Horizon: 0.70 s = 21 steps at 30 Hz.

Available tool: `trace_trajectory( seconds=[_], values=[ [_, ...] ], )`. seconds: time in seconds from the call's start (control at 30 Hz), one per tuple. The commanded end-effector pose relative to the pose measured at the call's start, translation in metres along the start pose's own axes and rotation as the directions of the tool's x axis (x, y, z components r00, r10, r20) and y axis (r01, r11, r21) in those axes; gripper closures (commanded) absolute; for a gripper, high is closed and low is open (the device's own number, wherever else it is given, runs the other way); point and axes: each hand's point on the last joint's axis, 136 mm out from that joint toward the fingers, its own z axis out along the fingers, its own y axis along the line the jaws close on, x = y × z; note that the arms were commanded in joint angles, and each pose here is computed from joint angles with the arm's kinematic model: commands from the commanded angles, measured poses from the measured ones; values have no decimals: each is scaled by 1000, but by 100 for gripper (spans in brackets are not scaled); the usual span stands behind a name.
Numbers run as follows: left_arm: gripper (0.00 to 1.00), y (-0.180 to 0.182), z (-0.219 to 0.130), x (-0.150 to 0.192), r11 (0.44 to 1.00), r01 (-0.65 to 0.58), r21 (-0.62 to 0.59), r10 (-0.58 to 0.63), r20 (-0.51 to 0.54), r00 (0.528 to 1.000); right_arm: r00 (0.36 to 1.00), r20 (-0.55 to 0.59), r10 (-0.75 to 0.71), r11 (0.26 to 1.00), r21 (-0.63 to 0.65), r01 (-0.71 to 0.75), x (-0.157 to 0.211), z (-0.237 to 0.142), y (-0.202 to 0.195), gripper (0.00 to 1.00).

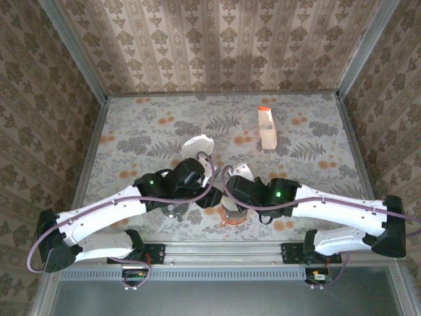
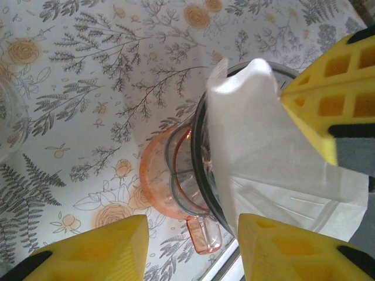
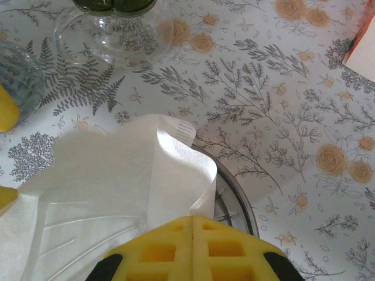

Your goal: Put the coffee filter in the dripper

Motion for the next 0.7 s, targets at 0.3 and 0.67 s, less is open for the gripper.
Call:
trace_trajectory(
  seconds=[0.3,0.67],
  values=[
    [55,-3,-4,-2,1000,-9,-4,9,-8,1000,996,45,81,997,-24,-80,-7,-11,-9,43],
    [55,-3,-6,-4,1000,-12,-3,12,0,1000,977,-186,105,983,-129,-130,14,25,0,31]
  ],
)
